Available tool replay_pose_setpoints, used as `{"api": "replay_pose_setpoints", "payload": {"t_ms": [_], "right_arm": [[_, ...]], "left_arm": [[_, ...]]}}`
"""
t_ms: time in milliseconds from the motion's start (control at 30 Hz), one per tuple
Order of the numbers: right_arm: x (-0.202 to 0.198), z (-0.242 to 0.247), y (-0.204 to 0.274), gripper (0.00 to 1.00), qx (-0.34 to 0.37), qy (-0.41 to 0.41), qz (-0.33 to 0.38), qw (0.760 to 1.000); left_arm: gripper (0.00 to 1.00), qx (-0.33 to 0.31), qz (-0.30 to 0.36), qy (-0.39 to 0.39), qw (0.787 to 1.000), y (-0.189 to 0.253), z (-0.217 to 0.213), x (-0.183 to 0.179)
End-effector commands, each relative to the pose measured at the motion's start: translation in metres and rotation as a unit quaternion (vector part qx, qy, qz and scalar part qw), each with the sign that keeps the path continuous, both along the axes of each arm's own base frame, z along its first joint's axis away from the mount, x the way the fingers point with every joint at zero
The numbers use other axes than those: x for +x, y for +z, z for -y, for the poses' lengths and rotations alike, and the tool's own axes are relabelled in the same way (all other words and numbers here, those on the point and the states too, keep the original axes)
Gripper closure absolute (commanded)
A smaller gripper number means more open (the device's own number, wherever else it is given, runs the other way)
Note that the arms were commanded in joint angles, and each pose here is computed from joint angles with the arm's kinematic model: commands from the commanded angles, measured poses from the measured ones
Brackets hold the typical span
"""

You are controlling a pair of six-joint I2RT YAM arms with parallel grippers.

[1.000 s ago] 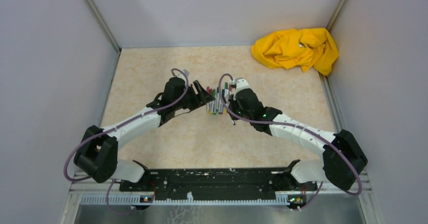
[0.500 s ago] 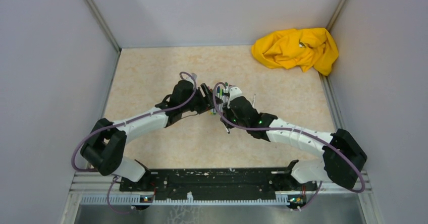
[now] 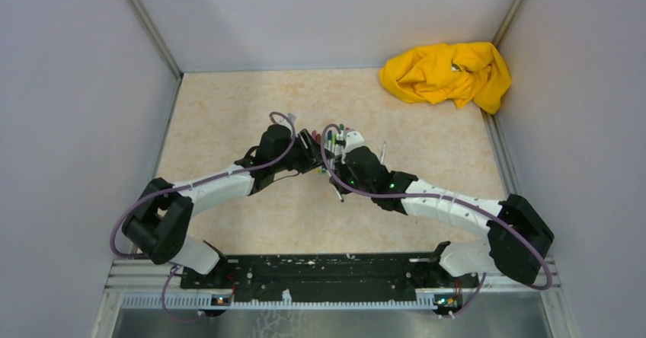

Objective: Open the pen caps

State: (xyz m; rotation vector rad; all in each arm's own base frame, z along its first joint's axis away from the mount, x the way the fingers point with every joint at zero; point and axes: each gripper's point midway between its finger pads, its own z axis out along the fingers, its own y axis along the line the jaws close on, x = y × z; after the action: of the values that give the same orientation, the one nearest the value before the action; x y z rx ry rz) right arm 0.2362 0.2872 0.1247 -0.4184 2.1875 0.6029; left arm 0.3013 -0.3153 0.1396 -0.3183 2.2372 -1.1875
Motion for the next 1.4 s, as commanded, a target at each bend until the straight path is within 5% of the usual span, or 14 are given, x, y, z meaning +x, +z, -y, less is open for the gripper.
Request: {"api": "replay_pose_setpoints", "payload": {"t_ms": [0, 200, 433, 567, 733, 900, 1000, 1067, 1367], "right_arm": [[0.007, -0.017, 0.034, 1.00, 0.054, 0.001, 0.031, 0.998], [0.008, -0.017, 0.036, 1.00, 0.057, 0.000, 0.033, 0.998], [0.010, -0.019, 0.039, 1.00, 0.068, -0.002, 0.041, 0.997], [0.010, -0.019, 0.040, 1.00, 0.065, 0.002, 0.046, 0.997], [0.012, -0.024, 0.036, 0.82, 0.061, 0.008, 0.044, 0.997], [0.015, -0.028, 0.031, 0.80, 0.053, 0.009, 0.040, 0.998], [0.017, -0.029, 0.029, 0.85, 0.048, 0.008, 0.039, 0.998], [0.017, -0.027, 0.025, 1.00, 0.041, 0.007, 0.036, 0.998], [-0.008, -0.002, -0.012, 1.00, 0.023, -0.002, 0.002, 1.000]], "left_arm": [[0.46, -0.016, 0.001, -0.007, 1.000, 0.001, 0.005, -0.004], [0.57, -0.023, 0.004, -0.009, 1.000, 0.004, 0.007, -0.005], [1.00, -0.029, 0.007, -0.017, 0.999, 0.004, 0.010, -0.008], [1.00, -0.032, 0.012, -0.022, 0.999, 0.006, 0.012, -0.011], [1.00, -0.035, 0.016, -0.025, 0.999, 0.009, 0.013, -0.013], [1.00, -0.040, 0.021, -0.031, 0.999, 0.014, 0.015, -0.013], [1.00, -0.041, 0.023, -0.033, 0.998, 0.015, 0.016, -0.014], [1.00, -0.038, 0.026, -0.032, 0.998, 0.015, 0.015, -0.012], [1.00, -0.003, 0.061, 0.030, 0.998, 0.037, -0.016, 0.047]]}}
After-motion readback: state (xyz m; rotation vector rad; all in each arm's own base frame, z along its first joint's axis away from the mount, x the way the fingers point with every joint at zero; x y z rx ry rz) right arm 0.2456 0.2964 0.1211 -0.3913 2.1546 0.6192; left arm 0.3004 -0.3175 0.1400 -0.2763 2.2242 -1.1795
